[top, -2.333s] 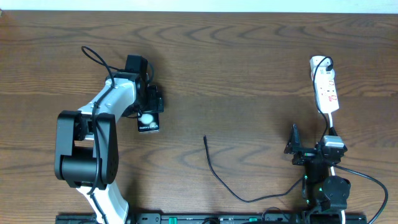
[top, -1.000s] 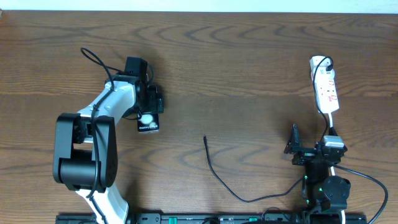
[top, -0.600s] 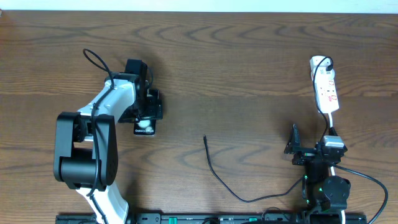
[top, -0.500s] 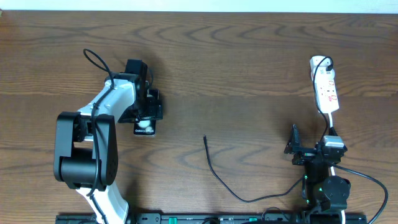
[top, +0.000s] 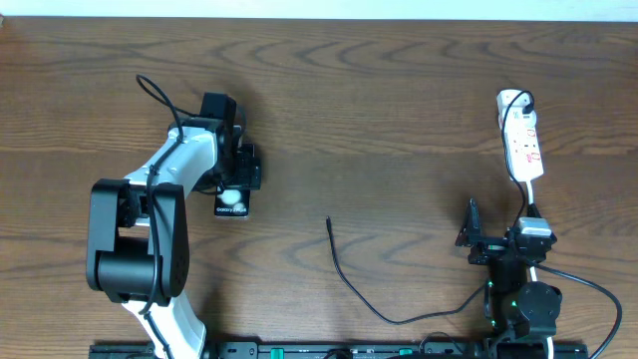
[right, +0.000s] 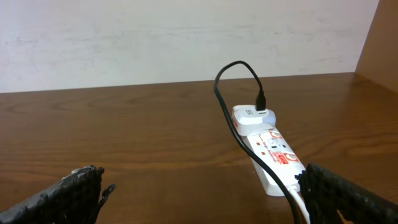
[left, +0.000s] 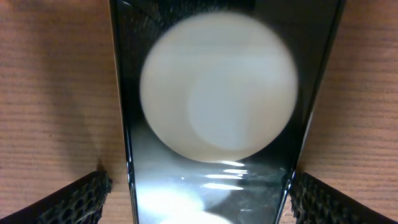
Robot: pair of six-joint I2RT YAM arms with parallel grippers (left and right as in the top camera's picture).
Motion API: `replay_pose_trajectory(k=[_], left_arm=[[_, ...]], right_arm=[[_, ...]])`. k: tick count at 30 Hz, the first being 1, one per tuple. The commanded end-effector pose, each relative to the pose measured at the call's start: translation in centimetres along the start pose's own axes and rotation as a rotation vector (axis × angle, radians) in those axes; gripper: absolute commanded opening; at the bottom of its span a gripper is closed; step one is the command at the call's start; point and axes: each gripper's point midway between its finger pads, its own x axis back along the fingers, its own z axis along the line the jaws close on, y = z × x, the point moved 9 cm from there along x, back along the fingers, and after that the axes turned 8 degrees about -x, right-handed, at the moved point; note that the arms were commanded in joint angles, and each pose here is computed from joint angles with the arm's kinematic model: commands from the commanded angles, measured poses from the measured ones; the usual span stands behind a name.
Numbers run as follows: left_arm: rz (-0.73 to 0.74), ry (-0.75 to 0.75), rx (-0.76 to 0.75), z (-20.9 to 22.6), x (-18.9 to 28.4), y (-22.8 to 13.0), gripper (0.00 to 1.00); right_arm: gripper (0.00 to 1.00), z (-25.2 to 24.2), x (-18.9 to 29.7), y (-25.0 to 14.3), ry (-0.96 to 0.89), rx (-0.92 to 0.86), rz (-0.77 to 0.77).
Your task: Plug charger to phone and switch on socket
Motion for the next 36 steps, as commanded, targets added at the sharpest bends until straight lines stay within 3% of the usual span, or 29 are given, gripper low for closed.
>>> replay_pose_trajectory(k=[1, 18, 36], left_arm=[[-0.007, -0.002, -0.037, 0.1, -0.3, 0.7, 0.94], [-0.029, -0.035, -0.052, -0.2, 0.2, 1.3, 0.93], [0.046, -0.012, -0.050, 0.1, -1.4, 0.6, 0.93]], right_arm=[[0.99, 0.1, 0.0, -0.1, 0.002, -0.012, 0.000], [0.99, 0.1, 0.0, -0.1, 0.002, -0.012, 0.000], [0.99, 0.1, 0.0, -0.1, 0.002, -0.012, 0.000]])
